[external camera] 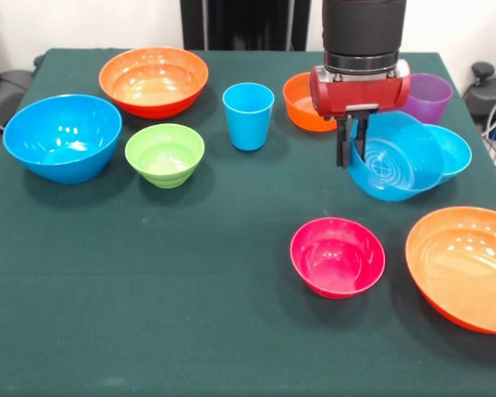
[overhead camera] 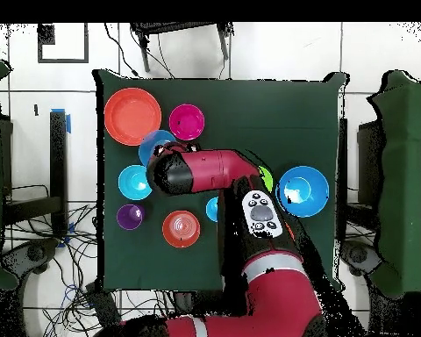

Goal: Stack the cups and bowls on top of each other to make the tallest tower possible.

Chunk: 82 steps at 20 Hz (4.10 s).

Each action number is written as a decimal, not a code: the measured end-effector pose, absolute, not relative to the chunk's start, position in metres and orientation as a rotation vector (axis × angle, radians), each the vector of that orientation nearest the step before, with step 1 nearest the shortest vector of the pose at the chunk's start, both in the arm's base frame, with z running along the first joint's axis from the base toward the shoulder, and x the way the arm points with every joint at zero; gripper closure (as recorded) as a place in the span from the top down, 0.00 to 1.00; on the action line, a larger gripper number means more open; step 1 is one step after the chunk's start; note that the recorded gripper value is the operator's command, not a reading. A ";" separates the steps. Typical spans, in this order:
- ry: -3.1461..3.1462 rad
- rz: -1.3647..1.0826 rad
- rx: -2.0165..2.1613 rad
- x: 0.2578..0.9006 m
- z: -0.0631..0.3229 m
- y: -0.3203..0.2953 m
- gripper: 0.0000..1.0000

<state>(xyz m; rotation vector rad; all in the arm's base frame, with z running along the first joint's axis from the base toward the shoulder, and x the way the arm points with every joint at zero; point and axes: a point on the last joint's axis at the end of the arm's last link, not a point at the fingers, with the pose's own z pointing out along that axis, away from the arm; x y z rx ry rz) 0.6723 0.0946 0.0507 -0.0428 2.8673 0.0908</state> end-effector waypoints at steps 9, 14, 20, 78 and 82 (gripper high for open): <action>2.837 0.078 -0.030 0.696 0.057 0.089 0.00; 2.834 0.078 -0.028 0.698 0.056 0.089 0.00; 2.840 0.081 -0.027 0.698 0.051 0.089 0.00; 2.838 0.092 0.026 0.726 0.083 0.067 0.00; 2.810 0.077 0.026 0.731 0.103 0.063 0.00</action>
